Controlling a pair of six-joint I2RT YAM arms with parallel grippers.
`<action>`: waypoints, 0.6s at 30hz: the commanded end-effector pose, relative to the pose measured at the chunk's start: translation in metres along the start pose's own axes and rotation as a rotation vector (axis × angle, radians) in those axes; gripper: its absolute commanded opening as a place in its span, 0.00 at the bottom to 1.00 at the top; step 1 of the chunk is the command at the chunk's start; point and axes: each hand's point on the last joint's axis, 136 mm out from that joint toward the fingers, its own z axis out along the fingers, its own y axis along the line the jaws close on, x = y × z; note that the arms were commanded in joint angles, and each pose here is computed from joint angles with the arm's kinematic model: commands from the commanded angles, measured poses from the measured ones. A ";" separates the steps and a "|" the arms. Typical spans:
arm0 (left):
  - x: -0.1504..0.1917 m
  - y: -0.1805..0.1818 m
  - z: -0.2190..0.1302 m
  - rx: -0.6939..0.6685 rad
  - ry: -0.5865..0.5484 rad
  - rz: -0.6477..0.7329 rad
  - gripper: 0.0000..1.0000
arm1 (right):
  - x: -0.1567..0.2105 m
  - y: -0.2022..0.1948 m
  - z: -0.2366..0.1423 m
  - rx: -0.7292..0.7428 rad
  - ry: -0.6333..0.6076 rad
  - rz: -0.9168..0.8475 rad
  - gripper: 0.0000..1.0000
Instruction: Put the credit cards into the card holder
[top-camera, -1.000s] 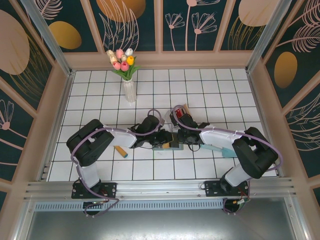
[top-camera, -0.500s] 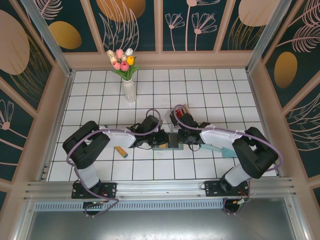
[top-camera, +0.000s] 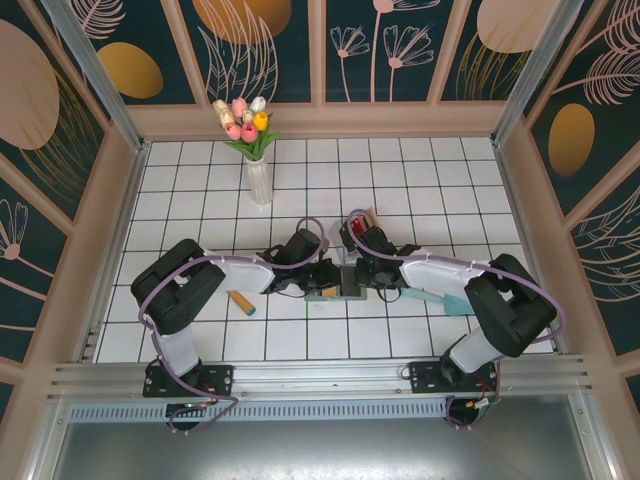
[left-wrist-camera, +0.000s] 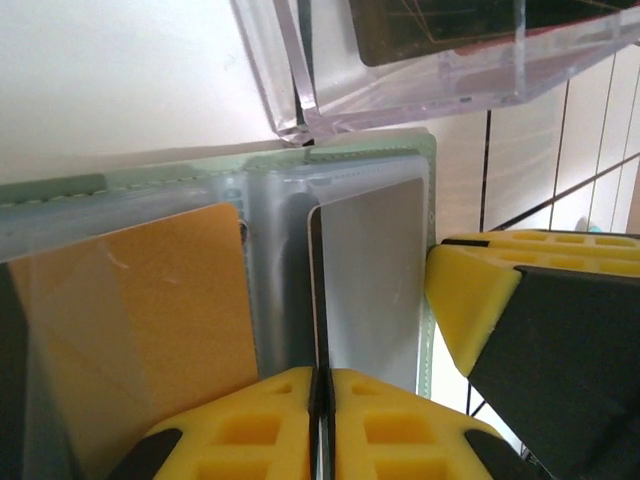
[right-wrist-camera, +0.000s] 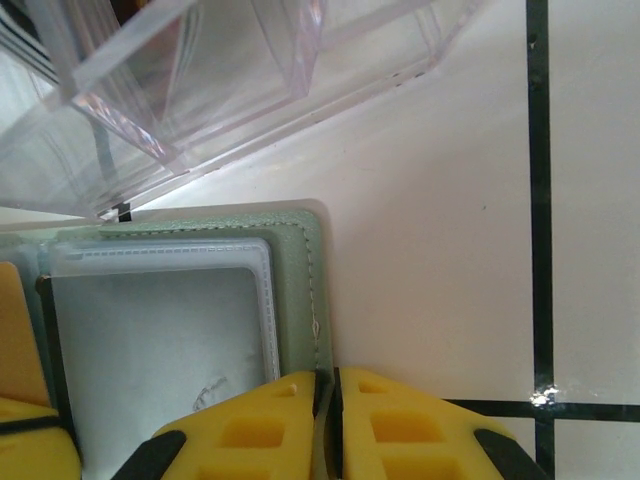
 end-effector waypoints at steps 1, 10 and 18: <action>0.008 -0.005 0.003 0.020 0.044 0.038 0.18 | 0.012 -0.025 0.012 0.083 0.029 0.018 0.13; -0.008 0.025 -0.040 -0.215 -0.113 0.076 0.39 | 0.012 -0.036 0.011 0.134 0.021 0.030 0.13; -0.020 0.008 -0.071 -0.190 -0.209 0.113 0.59 | 0.011 -0.030 0.011 0.105 0.025 0.025 0.12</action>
